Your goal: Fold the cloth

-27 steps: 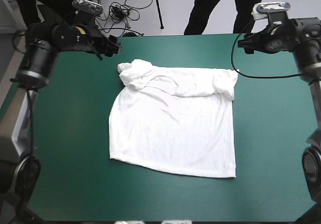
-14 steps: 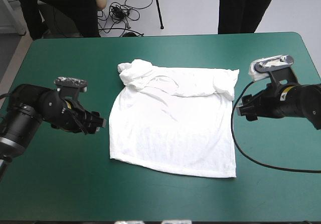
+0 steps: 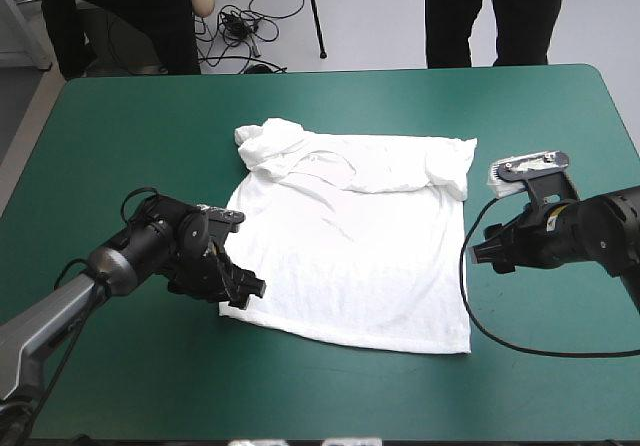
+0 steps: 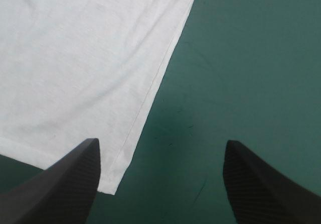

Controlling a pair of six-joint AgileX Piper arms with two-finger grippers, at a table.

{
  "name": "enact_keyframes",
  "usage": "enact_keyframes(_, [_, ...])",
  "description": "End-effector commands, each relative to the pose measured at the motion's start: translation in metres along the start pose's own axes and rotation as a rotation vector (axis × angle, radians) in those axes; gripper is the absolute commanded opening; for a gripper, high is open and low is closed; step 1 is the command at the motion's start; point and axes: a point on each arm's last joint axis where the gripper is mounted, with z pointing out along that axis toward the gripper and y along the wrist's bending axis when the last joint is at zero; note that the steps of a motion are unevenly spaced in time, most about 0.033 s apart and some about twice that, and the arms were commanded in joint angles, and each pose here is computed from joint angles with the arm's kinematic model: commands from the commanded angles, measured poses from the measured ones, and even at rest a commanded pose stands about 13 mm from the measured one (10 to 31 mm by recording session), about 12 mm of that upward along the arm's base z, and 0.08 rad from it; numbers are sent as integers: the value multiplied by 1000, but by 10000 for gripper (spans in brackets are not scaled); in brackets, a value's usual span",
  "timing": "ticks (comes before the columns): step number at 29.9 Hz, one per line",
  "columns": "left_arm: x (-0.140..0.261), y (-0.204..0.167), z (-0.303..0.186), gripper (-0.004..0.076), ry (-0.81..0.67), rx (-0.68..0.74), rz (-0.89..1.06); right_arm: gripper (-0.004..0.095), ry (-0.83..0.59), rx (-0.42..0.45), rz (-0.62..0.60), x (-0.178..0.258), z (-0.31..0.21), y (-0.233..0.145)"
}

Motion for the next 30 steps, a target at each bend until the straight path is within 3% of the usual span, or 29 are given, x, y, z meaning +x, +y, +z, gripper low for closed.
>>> enact_keyframes(1, [-8,-4,1,545,-24,7,-7,635,-84,8,-6,2,-9,0])
enact_keyframes(7, [-16,-5,24,498,34,-6,-7,634,-89,6,-25,15,-7,0])
enact_keyframes(11, [-18,-6,36,420,71,-1,-7,634,-86,-14,-99,28,-3,11])
enact_keyframes(15, [-18,-6,42,293,93,-3,-10,634,14,-34,-141,47,14,25])
enact_keyframes(23, [-16,-6,45,-8,94,-2,11,635,-12,-98,120,67,61,49])
enact_keyframes(30, [-18,-6,46,-9,78,3,10,635,151,-96,120,90,106,63])
